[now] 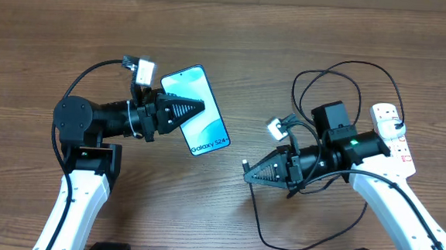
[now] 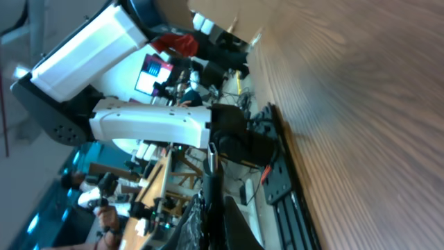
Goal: Plug charger to phone and switch on socket
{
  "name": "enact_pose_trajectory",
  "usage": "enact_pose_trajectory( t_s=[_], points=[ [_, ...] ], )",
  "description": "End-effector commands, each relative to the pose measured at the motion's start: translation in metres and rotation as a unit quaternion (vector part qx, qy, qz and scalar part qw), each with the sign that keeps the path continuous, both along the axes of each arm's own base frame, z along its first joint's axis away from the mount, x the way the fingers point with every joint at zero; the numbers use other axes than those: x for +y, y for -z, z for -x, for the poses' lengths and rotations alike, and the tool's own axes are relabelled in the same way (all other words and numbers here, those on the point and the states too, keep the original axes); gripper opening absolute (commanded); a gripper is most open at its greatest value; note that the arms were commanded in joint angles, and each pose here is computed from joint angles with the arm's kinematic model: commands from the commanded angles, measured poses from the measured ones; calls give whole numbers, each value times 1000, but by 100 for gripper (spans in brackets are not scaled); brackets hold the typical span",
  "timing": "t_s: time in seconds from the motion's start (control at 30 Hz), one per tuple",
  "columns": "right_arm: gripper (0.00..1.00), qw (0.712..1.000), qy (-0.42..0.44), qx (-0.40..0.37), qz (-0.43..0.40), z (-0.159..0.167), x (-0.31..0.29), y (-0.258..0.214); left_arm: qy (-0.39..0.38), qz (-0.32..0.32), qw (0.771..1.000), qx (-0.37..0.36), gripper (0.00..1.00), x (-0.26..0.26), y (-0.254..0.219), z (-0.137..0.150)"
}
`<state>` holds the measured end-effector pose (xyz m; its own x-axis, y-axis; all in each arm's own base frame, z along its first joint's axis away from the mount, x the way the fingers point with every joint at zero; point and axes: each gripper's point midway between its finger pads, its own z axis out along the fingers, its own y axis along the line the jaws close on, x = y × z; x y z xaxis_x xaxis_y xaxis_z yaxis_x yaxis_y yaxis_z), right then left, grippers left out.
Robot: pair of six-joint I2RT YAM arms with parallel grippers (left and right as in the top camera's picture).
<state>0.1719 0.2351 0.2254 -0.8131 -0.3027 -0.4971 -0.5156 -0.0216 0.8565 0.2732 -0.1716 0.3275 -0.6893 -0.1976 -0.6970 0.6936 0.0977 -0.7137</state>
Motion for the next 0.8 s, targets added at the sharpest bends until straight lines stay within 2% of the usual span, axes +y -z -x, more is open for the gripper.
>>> enact_pose_trajectory(
  t_s=[0.0, 0.27, 0.5, 0.77],
  points=[
    [4, 999, -9, 36, -2, 2, 8, -6, -14, 10, 1000, 13, 4, 4, -8, -4],
    [4, 999, -7, 27, 34, -6, 34, -3, -12, 12, 1000, 24, 4, 4, -8, -4],
    [4, 996, 17, 11, 85, -10, 47, 12, -11, 16, 998, 61, 4, 4, -3, -6],
    [4, 993, 45, -5, 113, -19, 46, 19, 4, 9, 988, 152, 4, 3, 27, -14]
  ],
)
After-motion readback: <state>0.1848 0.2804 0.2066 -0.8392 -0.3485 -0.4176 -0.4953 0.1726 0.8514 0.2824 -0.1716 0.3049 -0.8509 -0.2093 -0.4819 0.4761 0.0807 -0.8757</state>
